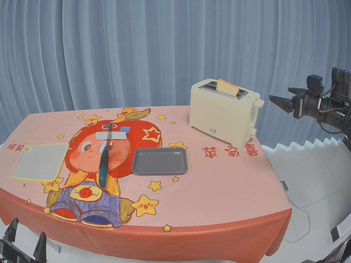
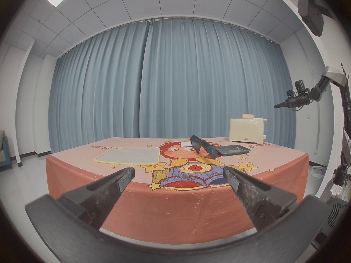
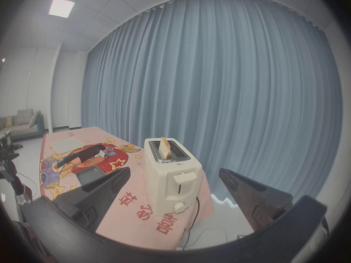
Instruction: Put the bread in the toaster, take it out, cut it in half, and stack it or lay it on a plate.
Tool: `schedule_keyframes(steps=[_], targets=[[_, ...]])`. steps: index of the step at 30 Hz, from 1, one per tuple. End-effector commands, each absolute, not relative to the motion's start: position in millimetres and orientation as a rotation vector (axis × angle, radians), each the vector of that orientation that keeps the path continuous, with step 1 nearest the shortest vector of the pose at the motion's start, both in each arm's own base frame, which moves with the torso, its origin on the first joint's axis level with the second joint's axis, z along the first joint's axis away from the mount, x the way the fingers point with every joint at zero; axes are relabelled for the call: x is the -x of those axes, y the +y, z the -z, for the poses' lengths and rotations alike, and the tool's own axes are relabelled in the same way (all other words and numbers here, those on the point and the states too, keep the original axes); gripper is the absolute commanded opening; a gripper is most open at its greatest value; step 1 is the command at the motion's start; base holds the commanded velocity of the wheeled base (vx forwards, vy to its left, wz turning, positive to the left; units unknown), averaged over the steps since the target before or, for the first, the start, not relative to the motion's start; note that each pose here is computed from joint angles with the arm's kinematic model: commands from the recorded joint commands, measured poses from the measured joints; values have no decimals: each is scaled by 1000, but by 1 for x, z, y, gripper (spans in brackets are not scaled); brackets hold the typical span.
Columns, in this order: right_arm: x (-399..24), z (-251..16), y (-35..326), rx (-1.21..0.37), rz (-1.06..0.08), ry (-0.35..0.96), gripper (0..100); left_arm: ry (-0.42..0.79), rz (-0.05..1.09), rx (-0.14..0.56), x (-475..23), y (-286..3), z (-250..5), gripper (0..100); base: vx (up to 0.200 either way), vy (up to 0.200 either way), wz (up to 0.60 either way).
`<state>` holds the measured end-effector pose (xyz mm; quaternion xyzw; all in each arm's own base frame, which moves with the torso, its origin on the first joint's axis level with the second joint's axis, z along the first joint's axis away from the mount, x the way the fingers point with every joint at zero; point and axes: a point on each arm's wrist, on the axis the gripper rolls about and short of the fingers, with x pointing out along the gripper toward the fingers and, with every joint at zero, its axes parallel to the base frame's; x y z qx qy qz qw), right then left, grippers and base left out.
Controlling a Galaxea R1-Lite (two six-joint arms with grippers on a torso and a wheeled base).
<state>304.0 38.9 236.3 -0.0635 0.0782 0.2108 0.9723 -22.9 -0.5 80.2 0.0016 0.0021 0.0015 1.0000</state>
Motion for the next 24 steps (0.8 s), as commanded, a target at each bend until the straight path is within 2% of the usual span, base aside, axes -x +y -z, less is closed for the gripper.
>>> schedule_keyframes(steps=[1,12,24], targets=[[-275,-240,35,97,-387,154,100,6,-3,-3,23,0,-75,100,0,0,0],[-230,-226,30,75,-367,126,100,6,-3,-3,23,0,-75,100,0,0,0],[-209,-182,28,70,-368,127,100,6,-3,-3,23,0,-75,100,0,0,0]])
